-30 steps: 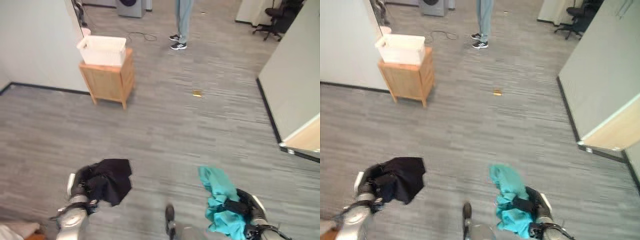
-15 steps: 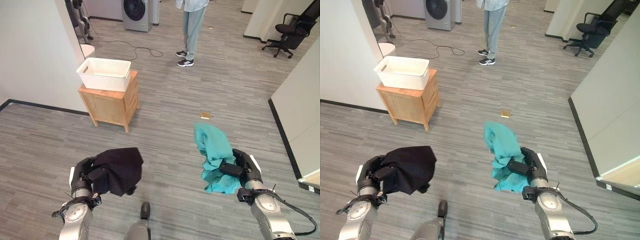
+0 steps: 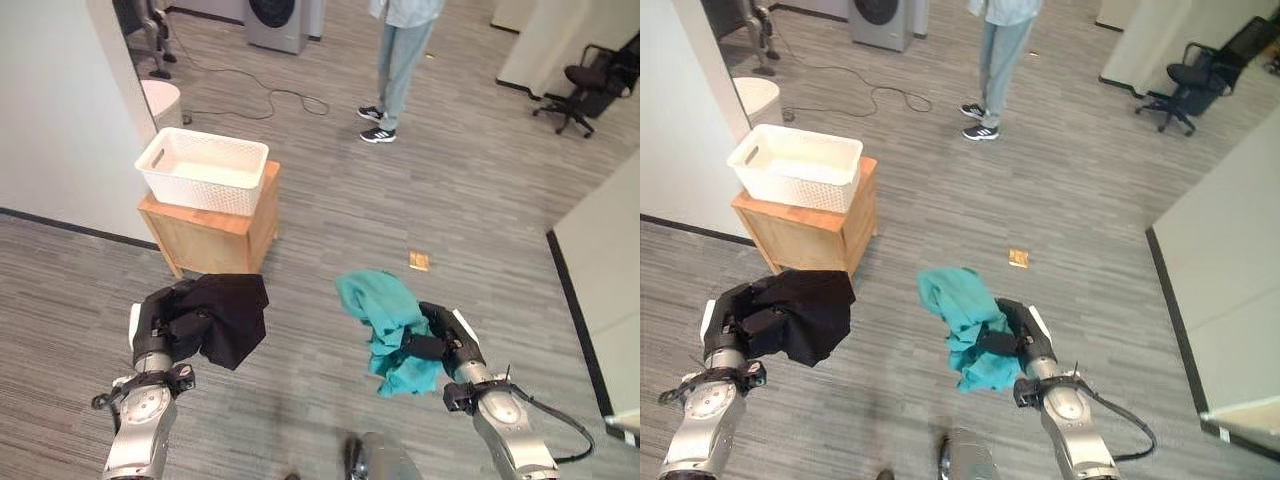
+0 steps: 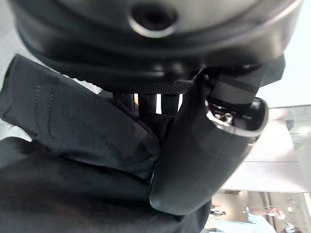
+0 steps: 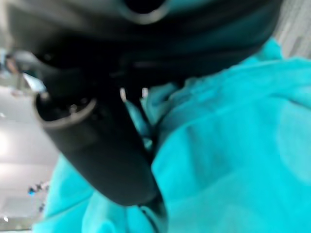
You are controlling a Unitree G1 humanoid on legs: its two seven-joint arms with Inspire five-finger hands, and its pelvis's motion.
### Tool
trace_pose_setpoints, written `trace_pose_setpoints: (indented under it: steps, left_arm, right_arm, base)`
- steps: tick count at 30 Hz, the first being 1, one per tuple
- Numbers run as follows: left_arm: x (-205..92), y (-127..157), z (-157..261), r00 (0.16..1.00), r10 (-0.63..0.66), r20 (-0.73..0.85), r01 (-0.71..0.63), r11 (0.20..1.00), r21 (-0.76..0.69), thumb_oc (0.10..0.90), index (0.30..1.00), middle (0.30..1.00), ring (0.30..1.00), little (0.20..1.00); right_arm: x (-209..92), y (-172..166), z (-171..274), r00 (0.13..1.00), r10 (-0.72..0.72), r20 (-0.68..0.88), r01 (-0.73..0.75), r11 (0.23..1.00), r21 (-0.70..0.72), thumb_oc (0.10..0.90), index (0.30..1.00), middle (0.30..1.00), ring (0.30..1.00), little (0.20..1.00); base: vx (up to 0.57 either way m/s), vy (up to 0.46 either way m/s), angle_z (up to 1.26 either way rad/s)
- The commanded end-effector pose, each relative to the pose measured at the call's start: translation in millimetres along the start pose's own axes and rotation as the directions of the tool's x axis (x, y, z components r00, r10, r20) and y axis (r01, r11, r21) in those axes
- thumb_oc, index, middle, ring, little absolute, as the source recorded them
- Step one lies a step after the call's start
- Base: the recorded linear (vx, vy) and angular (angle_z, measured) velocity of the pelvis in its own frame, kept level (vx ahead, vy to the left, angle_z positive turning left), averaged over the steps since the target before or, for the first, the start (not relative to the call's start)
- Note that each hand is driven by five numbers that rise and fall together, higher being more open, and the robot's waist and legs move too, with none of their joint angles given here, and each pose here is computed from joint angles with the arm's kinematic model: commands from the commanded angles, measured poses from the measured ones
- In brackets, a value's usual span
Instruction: Pick up bed clothes into laundry basket.
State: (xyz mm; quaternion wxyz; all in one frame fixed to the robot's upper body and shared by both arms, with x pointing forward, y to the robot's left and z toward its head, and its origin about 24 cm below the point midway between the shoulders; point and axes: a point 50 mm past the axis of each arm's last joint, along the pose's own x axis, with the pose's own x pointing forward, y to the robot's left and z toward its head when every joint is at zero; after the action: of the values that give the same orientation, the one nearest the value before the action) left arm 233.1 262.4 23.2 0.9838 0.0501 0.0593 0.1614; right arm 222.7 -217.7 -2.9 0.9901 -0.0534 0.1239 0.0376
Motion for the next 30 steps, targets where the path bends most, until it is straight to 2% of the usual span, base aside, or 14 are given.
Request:
trace_pose_setpoints:
  steps: [1,5,7,10,11,12,14,16,18,19,22,26,29,30]
  left_arm:
    - [8.3,-11.8,56.7,0.95,-0.101,0.297,0.09,0.995,0.051,0.4,0.3,0.3,0.3,0.3]
    - [3.4,-7.7,59.7,0.939,-0.107,0.326,0.071,0.99,0.118,0.4,0.3,0.3,0.3,0.3]
    - [2.4,-1.2,64.9,0.931,-0.078,0.356,0.021,0.987,0.161,0.4,0.3,0.3,0.3,0.3]
    - [3.9,4.6,73.0,0.919,-0.04,0.393,-0.025,0.987,0.158,0.4,0.3,0.3,0.3,0.3]
    - [6.8,9.6,100.9,0.866,-0.015,0.499,-0.074,0.984,0.159,0.4,0.3,0.3,0.3,0.3]
    - [6.9,9.9,101.0,0.866,-0.015,0.499,-0.075,0.984,0.16,0.4,0.3,0.3,0.3,0.3]
    - [14.2,10.0,128.1,0.811,0.003,0.585,-0.096,0.987,0.128,0.4,0.3,0.3,0.3,0.3]
    - [12.7,17.9,137.4,0.785,0.017,0.619,-0.13,0.982,0.139,0.4,0.3,0.3,0.3,0.3]
    - [11.3,22.8,137.6,0.783,0.029,0.621,-0.15,0.978,0.143,0.4,0.3,0.3,0.3,0.3]
    - [10.0,28.6,135.7,0.787,0.045,0.615,-0.172,0.974,0.148,0.4,0.3,0.3,0.3,0.3]
    - [9.6,34.4,134.0,0.793,0.058,0.606,-0.199,0.966,0.168,0.4,0.3,0.3,0.3,0.3]
    - [8.4,39.8,145.6,0.762,0.068,0.644,-0.241,0.953,0.184,0.4,0.3,0.3,0.3,0.3]
    - [21.0,25.6,182.5,0.683,-0.005,0.731,-0.249,0.938,0.239,0.4,0.3,0.3,0.3,0.3]
    - [21.3,25.3,182.8,0.682,-0.006,0.731,-0.249,0.939,0.239,0.4,0.3,0.3,0.3,0.3]
  right_arm:
    - [9.3,-20.8,47.1,0.975,-0.036,0.22,0.042,0.999,-0.024,0.4,0.3,0.3,0.3,0.3]
    - [7.8,-23.7,42.6,0.981,-0.022,0.195,0.03,0.999,-0.04,0.4,0.3,0.3,0.3,0.3]
    - [12.4,-19.0,44.9,0.979,0.0,0.206,0.008,0.999,-0.036,0.4,0.3,0.3,0.3,0.3]
    - [18.9,-12.4,51.3,0.974,0.045,0.223,-0.034,0.998,-0.053,0.4,0.3,0.3,0.3,0.3]
    - [29.1,-9.7,68.8,0.959,0.076,0.271,-0.053,0.995,-0.09,0.4,0.3,0.3,0.3,0.3]
    - [29.3,-9.4,68.8,0.959,0.077,0.271,-0.054,0.995,-0.089,0.4,0.3,0.3,0.3,0.3]
    - [39.8,-7.0,95.7,0.934,0.088,0.345,-0.044,0.99,-0.133,0.4,0.3,0.3,0.3,0.3]
    - [47.9,11.4,120.7,0.895,0.168,0.413,-0.107,0.98,-0.166,0.4,0.3,0.3,0.3,0.3]
    - [49.4,18.6,127.8,0.88,0.194,0.433,-0.129,0.976,-0.175,0.4,0.3,0.3,0.3,0.3]
    - [52.6,36.6,143.4,0.842,0.257,0.474,-0.188,0.964,-0.189,0.4,0.3,0.3,0.3,0.3]
    - [53.5,61.7,153.1,0.8,0.333,0.498,-0.269,0.942,-0.198,0.4,0.3,0.3,0.3,0.3]
    - [49.6,74.4,155.7,0.772,0.374,0.514,-0.318,0.927,-0.197,0.4,0.3,0.3,0.3,0.3]
    - [44.6,74.8,151.0,0.768,0.392,0.506,-0.32,0.92,-0.227,0.4,0.3,0.3,0.3,0.3]
    - [44.6,74.5,151.2,0.768,0.391,0.506,-0.319,0.92,-0.227,0.4,0.3,0.3,0.3,0.3]
  base:
    - [0.35,-0.061,1.02]
    - [0.44,-0.176,0.72]
    - [0.35,-0.235,0.54]
    - [0.25,-0.193,-0.04]
    - [0.14,-0.132,0.39]
    - [0.22,-0.242,0.36]
    - [0.15,-0.177,0.71]
    - [0.15,-0.075,0.8]
    - [0.12,-0.008,0.13]
    - [0.14,0.013,0.03]
    - [0.12,0.023,-0.12]
    - [0.11,0.11,-0.04]
    - [0.03,0.105,-0.06]
    - [0.06,-0.006,0.35]
